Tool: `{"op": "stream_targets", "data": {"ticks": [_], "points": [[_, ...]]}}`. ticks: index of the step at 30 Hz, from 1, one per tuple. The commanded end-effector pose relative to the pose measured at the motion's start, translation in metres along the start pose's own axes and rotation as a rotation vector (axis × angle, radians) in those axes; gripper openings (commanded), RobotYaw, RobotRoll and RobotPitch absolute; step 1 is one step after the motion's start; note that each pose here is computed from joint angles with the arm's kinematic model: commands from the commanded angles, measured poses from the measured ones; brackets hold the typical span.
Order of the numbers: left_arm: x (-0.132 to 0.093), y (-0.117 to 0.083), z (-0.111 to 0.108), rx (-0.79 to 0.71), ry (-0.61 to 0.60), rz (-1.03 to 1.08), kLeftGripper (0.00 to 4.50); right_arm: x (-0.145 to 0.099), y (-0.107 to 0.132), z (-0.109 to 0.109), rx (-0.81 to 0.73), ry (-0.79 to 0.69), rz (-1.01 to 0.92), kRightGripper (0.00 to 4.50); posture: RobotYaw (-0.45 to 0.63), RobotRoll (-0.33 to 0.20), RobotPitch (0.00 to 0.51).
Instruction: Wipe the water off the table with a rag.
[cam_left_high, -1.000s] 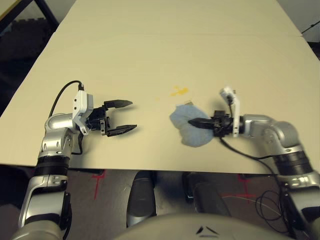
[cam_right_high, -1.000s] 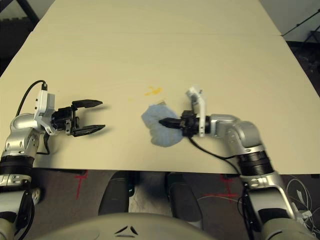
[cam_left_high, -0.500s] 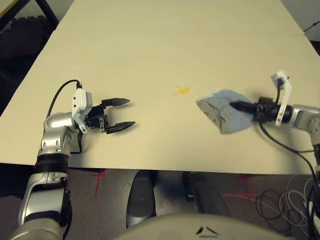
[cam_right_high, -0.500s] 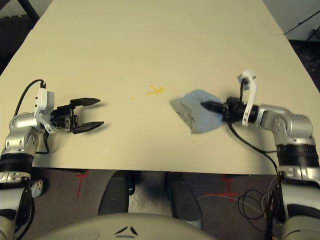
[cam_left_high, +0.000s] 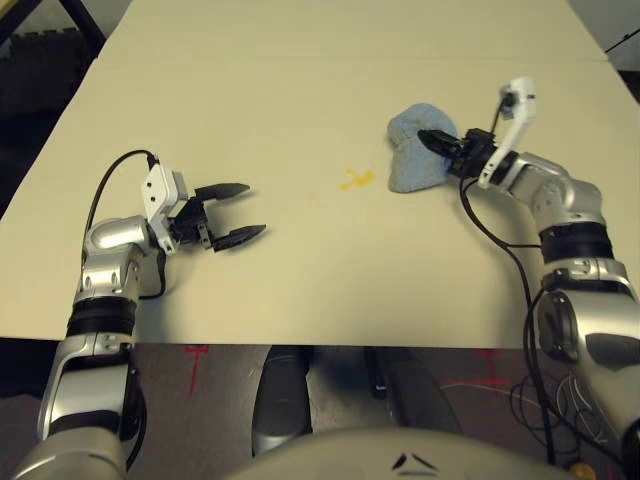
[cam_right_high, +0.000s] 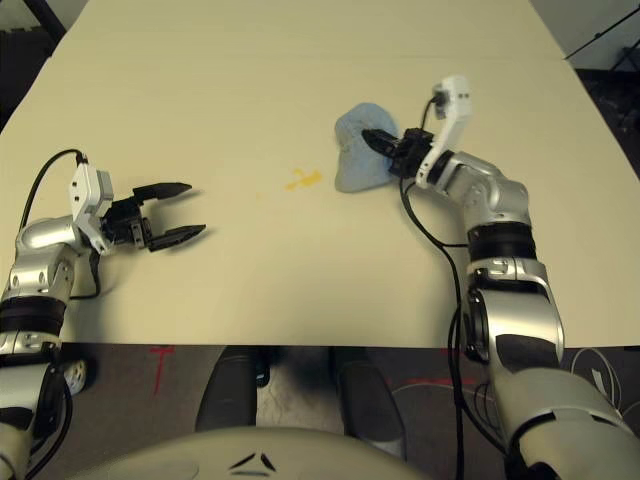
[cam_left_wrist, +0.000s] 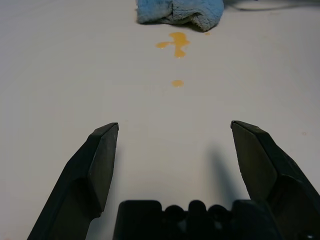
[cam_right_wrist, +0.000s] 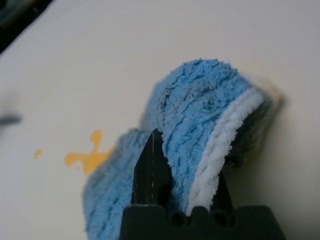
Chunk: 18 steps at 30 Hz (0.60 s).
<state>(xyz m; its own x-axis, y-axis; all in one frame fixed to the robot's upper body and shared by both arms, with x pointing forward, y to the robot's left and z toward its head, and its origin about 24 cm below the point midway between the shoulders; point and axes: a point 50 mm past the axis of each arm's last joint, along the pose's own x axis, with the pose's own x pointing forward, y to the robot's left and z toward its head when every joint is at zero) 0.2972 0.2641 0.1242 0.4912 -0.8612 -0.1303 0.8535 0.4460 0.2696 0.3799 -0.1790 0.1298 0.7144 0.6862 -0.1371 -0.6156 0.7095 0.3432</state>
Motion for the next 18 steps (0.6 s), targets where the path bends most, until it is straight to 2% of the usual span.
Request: {"op": "stream_targets", "data": {"ticks": [1,4,18], "points": [[-0.003,0.0,-0.004,-0.002,0.022,0.01,4.5,0.013,0.005,-0.026,0.036,0.116,0.018,0.06,0.18,0.0,0.208],[-0.004,0.0,-0.004,0.001,0.025,0.013,4.5,0.023,0.014,-0.034,0.054,0.145,0.067,0.06,0.18,0.0,0.208],[-0.006,-0.002,-0.006,0.003,0.032,0.011,4.5,0.085,0.092,-0.063,0.093,0.238,0.304,0.06,0.2,0.0,0.21]]}}
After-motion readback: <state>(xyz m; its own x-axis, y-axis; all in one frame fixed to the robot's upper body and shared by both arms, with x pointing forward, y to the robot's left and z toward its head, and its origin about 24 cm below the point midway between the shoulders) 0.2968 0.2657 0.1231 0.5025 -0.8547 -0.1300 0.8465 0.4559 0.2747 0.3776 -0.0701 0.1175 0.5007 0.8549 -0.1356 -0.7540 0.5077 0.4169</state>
